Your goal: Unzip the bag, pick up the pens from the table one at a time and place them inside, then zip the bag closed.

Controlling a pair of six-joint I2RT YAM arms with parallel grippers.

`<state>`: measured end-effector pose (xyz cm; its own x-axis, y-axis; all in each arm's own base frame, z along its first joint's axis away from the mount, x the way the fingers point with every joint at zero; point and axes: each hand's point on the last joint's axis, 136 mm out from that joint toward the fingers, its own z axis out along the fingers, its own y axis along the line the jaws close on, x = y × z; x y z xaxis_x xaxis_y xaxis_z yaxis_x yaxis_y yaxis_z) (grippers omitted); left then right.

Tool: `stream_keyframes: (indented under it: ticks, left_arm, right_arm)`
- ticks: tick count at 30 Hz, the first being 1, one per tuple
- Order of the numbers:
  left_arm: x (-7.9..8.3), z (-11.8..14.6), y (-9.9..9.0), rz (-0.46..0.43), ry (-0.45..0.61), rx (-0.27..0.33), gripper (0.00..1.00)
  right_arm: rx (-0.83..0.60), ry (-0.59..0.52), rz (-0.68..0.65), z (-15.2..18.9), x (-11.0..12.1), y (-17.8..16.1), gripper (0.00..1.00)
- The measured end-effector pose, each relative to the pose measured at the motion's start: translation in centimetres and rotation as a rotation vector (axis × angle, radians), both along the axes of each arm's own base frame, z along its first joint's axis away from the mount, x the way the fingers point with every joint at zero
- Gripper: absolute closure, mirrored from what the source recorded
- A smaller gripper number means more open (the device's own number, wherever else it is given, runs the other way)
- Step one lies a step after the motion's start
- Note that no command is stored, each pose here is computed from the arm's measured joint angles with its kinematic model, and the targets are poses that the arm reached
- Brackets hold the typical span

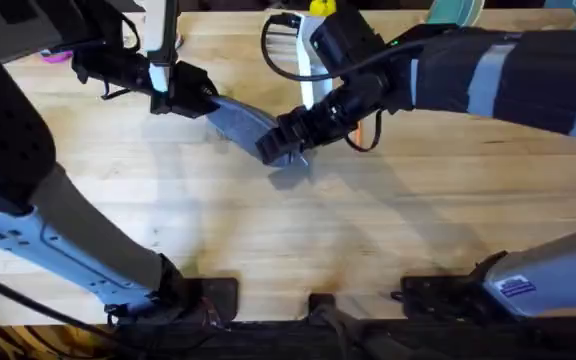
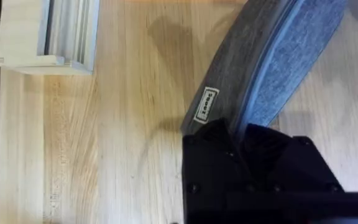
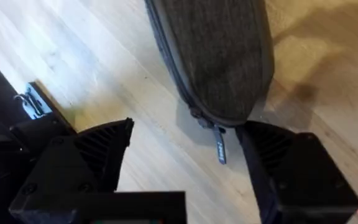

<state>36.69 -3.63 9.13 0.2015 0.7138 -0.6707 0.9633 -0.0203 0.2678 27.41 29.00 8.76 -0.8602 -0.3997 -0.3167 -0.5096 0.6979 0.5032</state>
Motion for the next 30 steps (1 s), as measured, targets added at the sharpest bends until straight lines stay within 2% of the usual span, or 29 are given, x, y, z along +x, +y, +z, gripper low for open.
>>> stream_keyframes:
  ticks: [1, 5, 17, 20, 22, 30]
  left_arm:
    - [0.00, 0.00, 0.00, 0.000, 0.000, 0.000, 0.958]
    - [0.00, 0.00, 0.00, 0.000, 0.000, 0.000, 0.958]
    - [-0.01, 0.00, 0.00, 0.000, 0.000, 0.000, 0.958]
    - [-0.01, 0.00, 0.00, 0.000, 0.000, 0.000, 0.958]
    - [-0.01, 0.00, 0.00, 0.000, 0.000, 0.000, 0.958]
    - [-0.01, 0.00, 0.00, 0.000, 0.000, 0.000, 0.958]
  right_arm:
    - [-0.001, 0.000, -0.001, -0.01, 0.00, -0.01, 0.062]
    - [-0.004, 0.000, -0.004, -0.07, 0.05, -0.10, 0.323]
    - [-0.003, 0.000, -0.003, -0.07, 0.03, -0.07, 0.745]
    - [-0.004, 0.000, -0.003, -0.08, 0.04, -0.10, 0.930]
    - [-0.004, 0.001, -0.004, -0.08, 0.03, -0.10, 0.963]
    - [-0.004, 0.001, -0.004, -0.09, 0.02, -0.11, 0.968]
